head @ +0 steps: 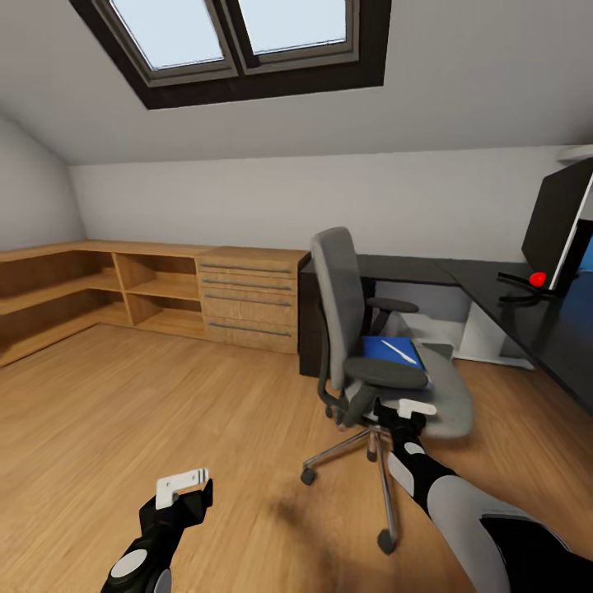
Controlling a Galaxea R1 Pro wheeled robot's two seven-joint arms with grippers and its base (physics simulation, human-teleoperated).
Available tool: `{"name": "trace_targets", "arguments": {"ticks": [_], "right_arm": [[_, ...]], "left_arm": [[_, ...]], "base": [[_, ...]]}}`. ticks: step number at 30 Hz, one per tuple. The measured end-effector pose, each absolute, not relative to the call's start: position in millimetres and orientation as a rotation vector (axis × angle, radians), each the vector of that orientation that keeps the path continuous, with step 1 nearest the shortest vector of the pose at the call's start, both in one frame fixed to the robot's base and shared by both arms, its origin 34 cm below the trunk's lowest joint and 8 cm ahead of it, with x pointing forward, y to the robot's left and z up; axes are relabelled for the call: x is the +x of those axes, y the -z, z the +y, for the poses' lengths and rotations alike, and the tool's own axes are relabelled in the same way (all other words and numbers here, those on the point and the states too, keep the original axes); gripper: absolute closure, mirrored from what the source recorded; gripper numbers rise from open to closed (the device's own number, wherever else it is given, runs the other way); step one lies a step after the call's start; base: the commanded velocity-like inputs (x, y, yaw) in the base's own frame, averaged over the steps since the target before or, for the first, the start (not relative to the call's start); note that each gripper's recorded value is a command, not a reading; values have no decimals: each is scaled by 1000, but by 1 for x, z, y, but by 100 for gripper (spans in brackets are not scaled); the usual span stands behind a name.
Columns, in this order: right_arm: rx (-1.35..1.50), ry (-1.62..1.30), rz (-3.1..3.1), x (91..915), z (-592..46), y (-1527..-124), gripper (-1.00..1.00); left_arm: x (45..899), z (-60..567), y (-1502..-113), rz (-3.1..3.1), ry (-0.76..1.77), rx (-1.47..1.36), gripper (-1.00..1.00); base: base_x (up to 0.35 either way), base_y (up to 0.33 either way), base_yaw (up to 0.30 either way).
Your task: In the bedroom, organize the workspace by keeping the computer under the desk, ensuring the monitor is on the desk, placing the keyboard on the desk next to the monitor, placing the mouse on the desk next to the keyboard, moving the folder from the swivel chair onto the desk next to the mouse, stacking the notebook on top of the folder with the pen on top of the notebook, and positioning the swivel chair next to the desk.
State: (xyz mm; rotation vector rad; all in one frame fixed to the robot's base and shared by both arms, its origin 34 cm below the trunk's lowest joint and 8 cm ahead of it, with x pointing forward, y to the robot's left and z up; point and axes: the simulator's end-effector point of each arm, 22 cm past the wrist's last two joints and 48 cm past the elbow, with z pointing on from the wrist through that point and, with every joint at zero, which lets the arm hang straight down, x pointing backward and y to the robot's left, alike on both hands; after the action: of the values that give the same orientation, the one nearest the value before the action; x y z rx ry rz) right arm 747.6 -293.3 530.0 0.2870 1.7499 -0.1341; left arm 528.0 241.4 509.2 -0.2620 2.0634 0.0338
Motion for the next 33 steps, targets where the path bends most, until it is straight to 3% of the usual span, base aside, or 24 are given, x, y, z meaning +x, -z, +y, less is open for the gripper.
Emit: {"name": "trace_targets", "arguments": {"ticks": [10,33], "right_arm": [[284,137,1747,748,-295,-532,-100],[291,142,1746,747,-303,-532,-100]], "left_arm": [[528,241,-510,2061,-33,-262,-100],[526,263,-511,2052,-62,-316,-100]], "base": [[0,0,28],[0,0,-256]]}}
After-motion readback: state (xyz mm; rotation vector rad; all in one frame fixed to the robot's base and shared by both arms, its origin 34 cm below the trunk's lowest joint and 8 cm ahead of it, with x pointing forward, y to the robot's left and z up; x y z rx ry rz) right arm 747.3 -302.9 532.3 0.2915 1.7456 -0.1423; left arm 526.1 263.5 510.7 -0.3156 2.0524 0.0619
